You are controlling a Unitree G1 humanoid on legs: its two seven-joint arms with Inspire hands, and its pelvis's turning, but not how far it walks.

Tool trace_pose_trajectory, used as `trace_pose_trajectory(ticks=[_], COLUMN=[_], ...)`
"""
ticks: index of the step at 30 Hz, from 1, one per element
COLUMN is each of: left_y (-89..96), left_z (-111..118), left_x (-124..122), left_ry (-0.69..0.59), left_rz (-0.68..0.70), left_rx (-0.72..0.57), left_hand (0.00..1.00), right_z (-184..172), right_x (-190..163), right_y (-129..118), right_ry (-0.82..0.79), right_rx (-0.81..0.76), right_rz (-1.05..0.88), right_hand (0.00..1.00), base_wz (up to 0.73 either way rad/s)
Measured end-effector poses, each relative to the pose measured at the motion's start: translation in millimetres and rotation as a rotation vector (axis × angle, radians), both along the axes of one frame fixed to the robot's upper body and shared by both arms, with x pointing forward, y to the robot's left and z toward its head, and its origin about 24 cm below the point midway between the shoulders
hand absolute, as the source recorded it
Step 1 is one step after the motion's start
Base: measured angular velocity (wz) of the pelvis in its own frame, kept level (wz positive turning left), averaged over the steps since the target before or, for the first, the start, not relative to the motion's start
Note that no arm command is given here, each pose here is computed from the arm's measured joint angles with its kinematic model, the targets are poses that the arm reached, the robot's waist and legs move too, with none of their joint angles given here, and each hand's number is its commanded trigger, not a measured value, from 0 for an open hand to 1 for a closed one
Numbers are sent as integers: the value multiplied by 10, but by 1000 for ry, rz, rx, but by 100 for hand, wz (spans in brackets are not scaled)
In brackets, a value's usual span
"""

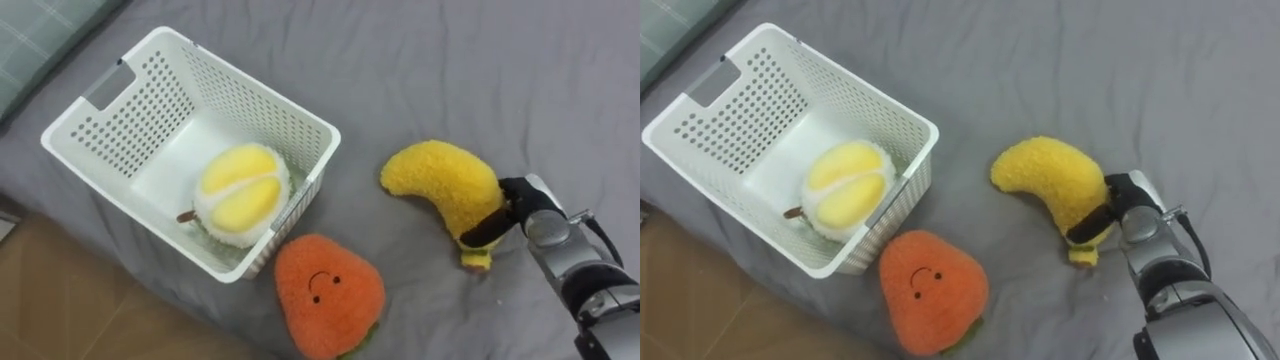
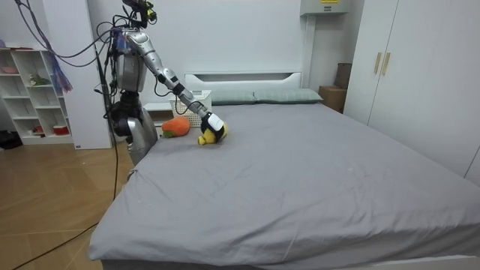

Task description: Collect toys from the bed

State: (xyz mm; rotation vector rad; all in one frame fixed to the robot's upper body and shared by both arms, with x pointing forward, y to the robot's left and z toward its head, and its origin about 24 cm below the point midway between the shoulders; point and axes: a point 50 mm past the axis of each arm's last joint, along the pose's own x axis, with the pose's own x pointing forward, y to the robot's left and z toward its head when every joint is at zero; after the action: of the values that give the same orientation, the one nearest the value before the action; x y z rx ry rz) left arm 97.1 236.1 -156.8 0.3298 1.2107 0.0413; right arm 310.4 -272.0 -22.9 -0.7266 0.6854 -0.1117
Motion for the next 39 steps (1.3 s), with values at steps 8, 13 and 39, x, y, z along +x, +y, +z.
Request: trace_pose_trajectory(ticks=[8, 13, 39], left_y=[-9, 25, 124], left_z=[32, 40, -14], left_x=[121, 118, -487], left_ry=[-50, -57, 57], left_rz=[-10, 12, 114], left_rx=[-3, 1, 38], left_hand=[0, 0, 0], right_z=[13, 186, 1467], right_x=[13, 169, 237], right_y=[10, 124, 1150], right_ry=[-22, -119, -731], right_rx=[27, 50, 206], right_rz=[-12, 36, 512], right_hand=[100, 100, 100], base_wz=[2, -3, 0])
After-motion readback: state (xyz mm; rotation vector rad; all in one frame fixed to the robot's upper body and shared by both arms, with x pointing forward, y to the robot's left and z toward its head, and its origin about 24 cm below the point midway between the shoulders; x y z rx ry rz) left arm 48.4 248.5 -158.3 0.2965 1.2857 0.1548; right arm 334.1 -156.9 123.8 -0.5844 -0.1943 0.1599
